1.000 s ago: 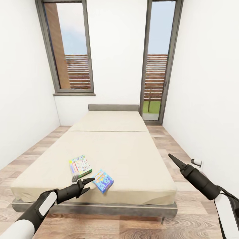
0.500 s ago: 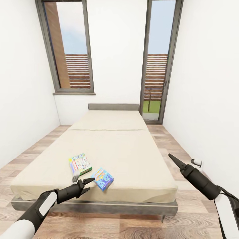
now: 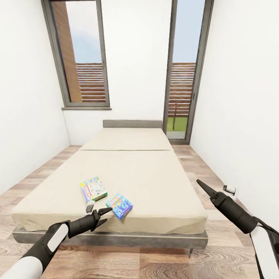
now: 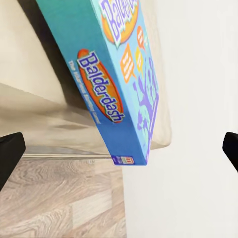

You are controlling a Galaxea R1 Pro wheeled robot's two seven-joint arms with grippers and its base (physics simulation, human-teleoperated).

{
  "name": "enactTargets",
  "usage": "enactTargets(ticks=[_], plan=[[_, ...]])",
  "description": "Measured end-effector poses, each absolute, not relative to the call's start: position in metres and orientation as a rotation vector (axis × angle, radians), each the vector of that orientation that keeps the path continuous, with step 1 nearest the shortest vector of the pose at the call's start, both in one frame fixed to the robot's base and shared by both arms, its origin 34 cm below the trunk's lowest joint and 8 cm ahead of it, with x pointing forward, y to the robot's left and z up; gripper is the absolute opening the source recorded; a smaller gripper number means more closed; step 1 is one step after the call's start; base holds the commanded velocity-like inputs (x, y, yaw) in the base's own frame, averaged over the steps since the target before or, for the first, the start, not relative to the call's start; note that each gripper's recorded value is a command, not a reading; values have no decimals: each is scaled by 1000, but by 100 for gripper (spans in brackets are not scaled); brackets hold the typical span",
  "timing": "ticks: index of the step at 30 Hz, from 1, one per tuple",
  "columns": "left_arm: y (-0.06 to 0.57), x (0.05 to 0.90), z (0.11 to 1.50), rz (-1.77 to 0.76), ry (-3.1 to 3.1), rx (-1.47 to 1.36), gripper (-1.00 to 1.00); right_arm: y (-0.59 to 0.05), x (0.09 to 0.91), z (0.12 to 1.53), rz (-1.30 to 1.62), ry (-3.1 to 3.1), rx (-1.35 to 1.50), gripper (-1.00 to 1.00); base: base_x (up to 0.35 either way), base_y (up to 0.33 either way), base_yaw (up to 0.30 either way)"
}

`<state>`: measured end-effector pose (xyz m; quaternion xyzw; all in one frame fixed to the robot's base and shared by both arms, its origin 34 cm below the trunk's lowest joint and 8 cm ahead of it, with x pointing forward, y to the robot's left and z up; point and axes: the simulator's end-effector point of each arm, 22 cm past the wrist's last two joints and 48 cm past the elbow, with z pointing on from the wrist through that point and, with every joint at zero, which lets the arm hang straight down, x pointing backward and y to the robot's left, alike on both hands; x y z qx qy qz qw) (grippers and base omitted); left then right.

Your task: Put all the toys in the child's room - the three board games (two on the bed and one on the table), the two jigsaw puzzles on the table, and the tennis ball on the table - inside the toy box on the table in the child's room.

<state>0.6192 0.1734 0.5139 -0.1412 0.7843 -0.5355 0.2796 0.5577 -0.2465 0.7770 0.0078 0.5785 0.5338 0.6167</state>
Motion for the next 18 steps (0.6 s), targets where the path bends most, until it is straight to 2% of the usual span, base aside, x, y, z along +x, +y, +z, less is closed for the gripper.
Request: enactTargets(ticks=[6, 12, 18], plan=[[170, 619, 514, -1438, 2104, -377, 100, -247, 558, 777, 1229, 1332, 18, 100, 0, -1, 0], [168, 619, 513, -1441, 2106, -376, 100, -246, 558, 777, 1230, 1333, 18, 100, -35, -121, 0], [167, 619, 514, -1441, 2103, -375, 100, -246, 558, 777, 1230, 1333, 18, 100, -10, -41, 0]])
